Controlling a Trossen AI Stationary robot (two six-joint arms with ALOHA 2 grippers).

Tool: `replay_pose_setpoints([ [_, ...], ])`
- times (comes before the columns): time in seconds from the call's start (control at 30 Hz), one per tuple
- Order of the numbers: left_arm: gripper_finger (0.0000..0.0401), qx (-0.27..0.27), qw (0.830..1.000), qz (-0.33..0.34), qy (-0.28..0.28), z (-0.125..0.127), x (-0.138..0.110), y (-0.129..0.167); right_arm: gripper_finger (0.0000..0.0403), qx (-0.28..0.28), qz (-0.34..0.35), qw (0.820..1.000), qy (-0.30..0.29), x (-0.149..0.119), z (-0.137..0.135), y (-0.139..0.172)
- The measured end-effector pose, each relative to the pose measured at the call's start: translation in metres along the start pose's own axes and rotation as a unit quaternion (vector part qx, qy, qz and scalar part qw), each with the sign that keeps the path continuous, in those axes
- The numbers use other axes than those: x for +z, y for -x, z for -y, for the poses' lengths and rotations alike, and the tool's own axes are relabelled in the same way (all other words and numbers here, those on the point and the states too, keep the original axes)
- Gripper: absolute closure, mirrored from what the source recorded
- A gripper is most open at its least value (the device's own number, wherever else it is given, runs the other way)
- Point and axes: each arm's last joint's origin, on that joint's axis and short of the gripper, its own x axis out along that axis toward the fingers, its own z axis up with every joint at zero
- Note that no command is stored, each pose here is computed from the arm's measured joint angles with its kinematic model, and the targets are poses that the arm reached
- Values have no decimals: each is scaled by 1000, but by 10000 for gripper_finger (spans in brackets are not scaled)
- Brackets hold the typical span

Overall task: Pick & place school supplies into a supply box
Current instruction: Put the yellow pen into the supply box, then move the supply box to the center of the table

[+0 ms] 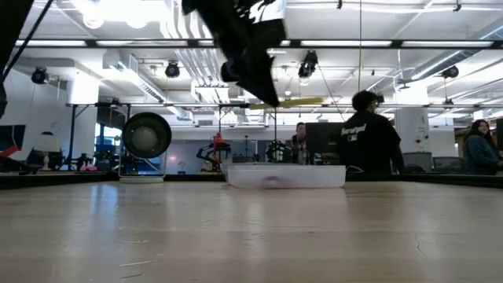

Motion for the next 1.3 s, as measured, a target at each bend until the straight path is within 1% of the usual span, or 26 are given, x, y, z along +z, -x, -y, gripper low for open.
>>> replay_pose_setpoints([
  [0.1,391,-6,1000,20,19,-34,-9,5,228,-1,2,1000,-18,2,-1,-1],
  [0.17,391,-12,1000,1,3,-49,-19,-1,228,-3,1,1000,-27,6,-2,-4],
  [0.27,391,-20,999,-20,-23,-61,-29,-13,227,-15,1,999,-36,16,-4,-12],
  [0.37,391,-34,999,7,-13,-75,-27,-21,228,-26,-1,999,-43,28,-6,-20],
  [0.43,391,-38,999,11,-11,-83,-28,-28,227,-29,-2,998,-52,36,-8,-26],
  [0.5,391,-34,999,5,-22,-88,-29,-37,228,-33,-3,998,-59,43,-9,-31],
  [0.57,391,-36,999,1,-31,-91,-28,-45,228,-30,-5,997,-68,49,-11,-35],
  [0.67,391,-49,998,-5,-29,-95,-28,-59,227,-30,-7,997,-77,56,-12,-40],
  [0.8,389,-59,998,-26,-28,-93,-37,-81,230,-25,-15,996,-87,61,-15,-44],
  [0.97,386,-67,996,-53,-16,-89,-48,-98,232,-26,-24,995,-93,63,-15,-45],
  [1.0,382,-67,996,-58,-17,-87,-50,-98,232,-24,-24,995,-93,63,-15,-45],
  [1.1,361,-64,997,-45,-26,-83,-46,-94,232,-22,-32,995,-95,62,-16,-45],
  [1.3,301,-54,997,-43,-25,-81,-44,-89,234,-20,-35,996,-77,62,-16,-45],
])
